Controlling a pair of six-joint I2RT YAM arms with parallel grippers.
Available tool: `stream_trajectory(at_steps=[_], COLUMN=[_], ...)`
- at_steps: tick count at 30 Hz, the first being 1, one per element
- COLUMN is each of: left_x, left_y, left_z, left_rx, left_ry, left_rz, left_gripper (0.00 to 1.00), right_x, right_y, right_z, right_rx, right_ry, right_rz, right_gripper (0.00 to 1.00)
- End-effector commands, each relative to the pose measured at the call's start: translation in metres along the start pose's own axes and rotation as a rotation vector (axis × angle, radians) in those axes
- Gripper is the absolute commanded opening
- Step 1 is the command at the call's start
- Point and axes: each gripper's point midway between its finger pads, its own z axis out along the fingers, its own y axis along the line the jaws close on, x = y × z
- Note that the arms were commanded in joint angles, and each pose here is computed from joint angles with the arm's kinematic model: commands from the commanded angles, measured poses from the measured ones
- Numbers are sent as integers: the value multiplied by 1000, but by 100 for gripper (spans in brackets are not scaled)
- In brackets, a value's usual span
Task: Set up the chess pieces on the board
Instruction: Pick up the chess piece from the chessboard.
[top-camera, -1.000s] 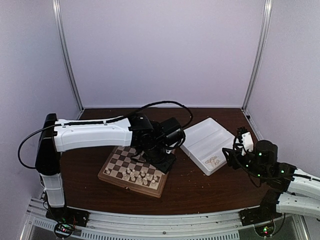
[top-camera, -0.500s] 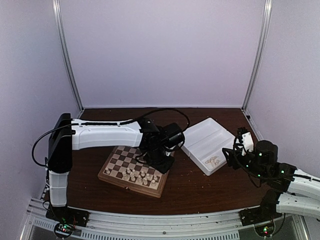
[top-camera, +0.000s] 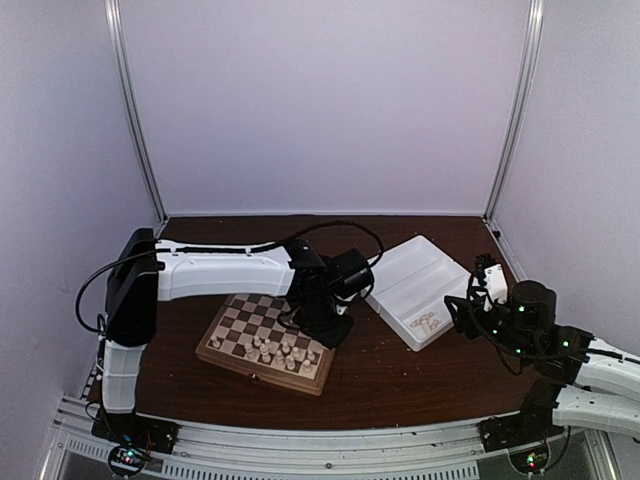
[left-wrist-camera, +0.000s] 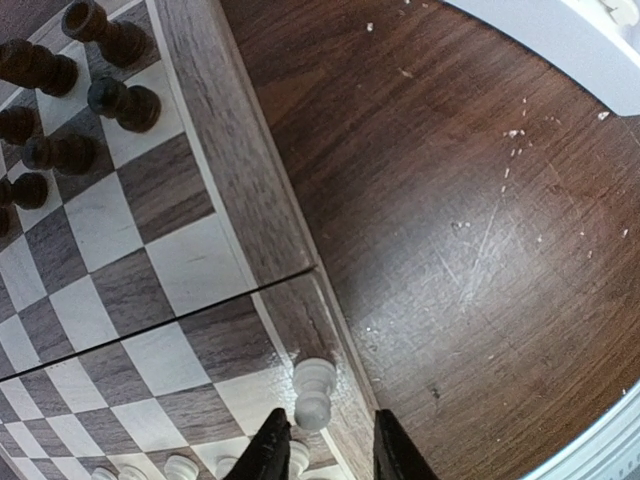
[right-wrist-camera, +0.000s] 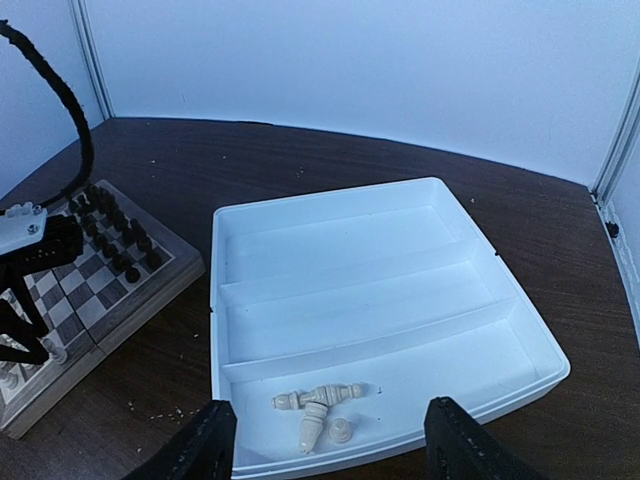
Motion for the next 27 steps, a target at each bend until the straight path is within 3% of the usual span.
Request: stream_trajectory(at_steps=[1, 11, 19, 27], left_x=[-8, -8, -8, -24], left_y=[-2, 4, 10, 13], left_z=[4, 11, 10, -21], left_rx=[13, -5, -26, -45], left_ry=[-8, 11, 19, -35], left_rz=[-1, -2, -4, 1], left_gripper=[28, 26, 10, 7], right_x=[-1, -1, 0, 0], right_y=[-4, -5, -5, -5], right_z=[0, 0, -1, 0], right_rx=[20, 21, 22, 25], right_ry=[-17, -18, -18, -17], right_rz=[8, 8, 9, 9], right_gripper=[68, 69, 69, 70])
